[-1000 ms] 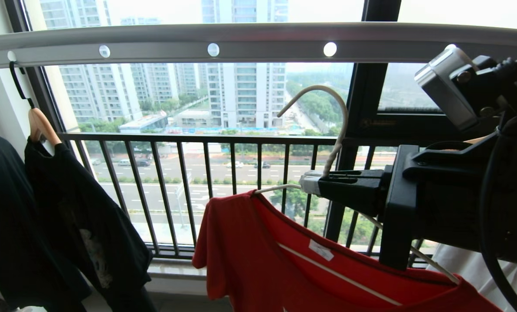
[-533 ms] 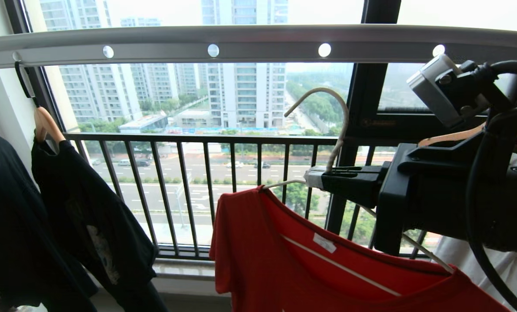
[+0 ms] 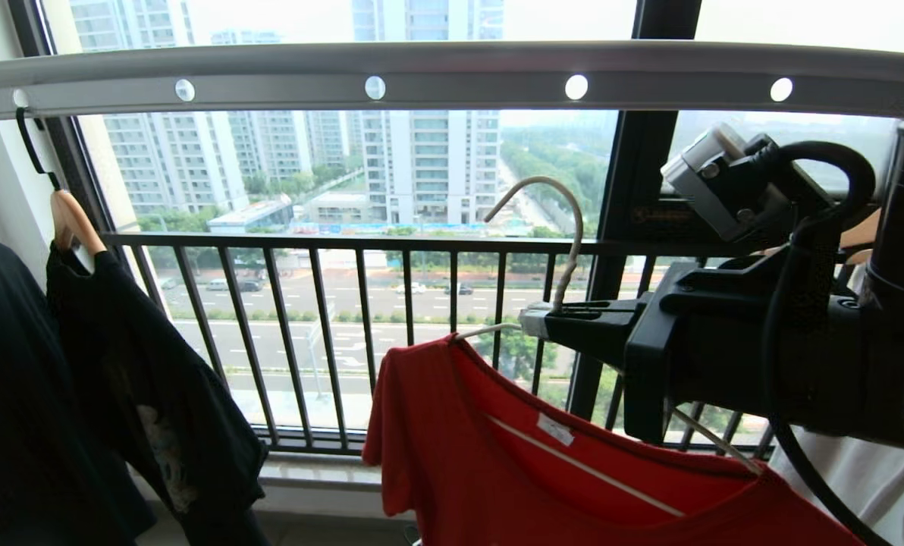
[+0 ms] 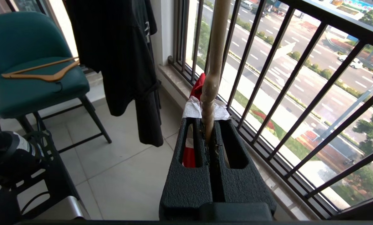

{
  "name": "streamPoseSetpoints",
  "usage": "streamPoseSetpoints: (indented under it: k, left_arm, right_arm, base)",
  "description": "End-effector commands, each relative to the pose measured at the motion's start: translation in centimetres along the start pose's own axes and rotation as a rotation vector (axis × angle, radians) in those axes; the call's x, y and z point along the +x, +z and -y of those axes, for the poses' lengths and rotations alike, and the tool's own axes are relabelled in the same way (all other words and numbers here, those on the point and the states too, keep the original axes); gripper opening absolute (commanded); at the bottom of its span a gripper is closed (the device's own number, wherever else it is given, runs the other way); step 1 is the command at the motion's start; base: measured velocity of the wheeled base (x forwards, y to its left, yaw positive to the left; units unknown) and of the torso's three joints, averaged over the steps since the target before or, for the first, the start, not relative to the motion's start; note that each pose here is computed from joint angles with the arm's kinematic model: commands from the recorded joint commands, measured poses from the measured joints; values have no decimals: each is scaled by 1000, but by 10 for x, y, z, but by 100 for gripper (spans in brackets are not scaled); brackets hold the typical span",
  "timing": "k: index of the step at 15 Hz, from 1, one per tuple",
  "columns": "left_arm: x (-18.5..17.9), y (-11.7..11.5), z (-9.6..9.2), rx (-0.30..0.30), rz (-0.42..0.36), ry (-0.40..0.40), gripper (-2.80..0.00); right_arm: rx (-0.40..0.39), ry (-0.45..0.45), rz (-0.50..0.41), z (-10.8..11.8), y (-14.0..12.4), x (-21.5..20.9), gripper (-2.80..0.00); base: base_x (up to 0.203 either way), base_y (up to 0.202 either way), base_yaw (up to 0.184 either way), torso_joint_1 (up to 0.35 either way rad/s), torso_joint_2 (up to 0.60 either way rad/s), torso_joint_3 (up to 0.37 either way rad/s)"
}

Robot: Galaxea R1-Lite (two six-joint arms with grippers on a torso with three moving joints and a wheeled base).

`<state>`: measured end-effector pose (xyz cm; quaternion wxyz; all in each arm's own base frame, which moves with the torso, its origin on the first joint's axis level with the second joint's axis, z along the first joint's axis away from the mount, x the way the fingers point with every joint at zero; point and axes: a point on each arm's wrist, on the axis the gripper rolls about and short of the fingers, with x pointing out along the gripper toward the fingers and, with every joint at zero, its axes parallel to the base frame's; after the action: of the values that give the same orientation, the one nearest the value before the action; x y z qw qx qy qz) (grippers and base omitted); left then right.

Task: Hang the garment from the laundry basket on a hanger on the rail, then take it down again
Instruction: Take the clothes off the clothes rack

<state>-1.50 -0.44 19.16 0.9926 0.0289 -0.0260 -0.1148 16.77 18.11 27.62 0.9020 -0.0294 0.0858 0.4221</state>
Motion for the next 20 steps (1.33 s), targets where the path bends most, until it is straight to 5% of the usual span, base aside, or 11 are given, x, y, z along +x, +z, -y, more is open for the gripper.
streamPoseSetpoints:
  k: [1, 3, 5, 7, 10, 14, 15, 20]
  left_arm:
    - [54, 47, -11, -35, -123, -148, -280]
    - [98, 73, -12, -69, -201, -326, -280]
    - [138, 78, 5, -94, -313, -548, -280]
    - [169, 76, 22, -100, -398, -660, -280]
    - [199, 62, 40, -97, -506, -690, -280]
    - [201, 58, 60, -64, -549, -601, -280]
    - [202, 58, 68, -70, -561, -574, 0]
    - [223, 54, 108, -115, -494, -353, 0]
  right_arm:
    - [5, -15, 16, 4, 0, 7, -280]
    - [5, -38, 63, 10, 2, 13, -280]
    - [8, -53, 46, 13, -2, 19, -280]
    - [12, -72, 39, 18, -4, 23, -280]
    - [15, -71, 43, 18, -5, 30, -280]
    - [51, -60, 48, 16, -6, 35, -280]
    - [52, -51, 52, 13, -5, 34, -280]
    - [51, -44, 64, 11, -2, 31, -280]
  base:
    - [0, 0, 0, 0, 0, 0]
    - [0, 0, 0, 0, 0, 0]
    - [0, 0, 0, 0, 0, 0]
    - [0, 0, 0, 0, 0, 0]
    - [0, 0, 0, 0, 0, 0]
    - [0, 0, 0, 0, 0, 0]
    - [0, 0, 0, 0, 0, 0]
    - [0, 0, 0, 0, 0, 0]
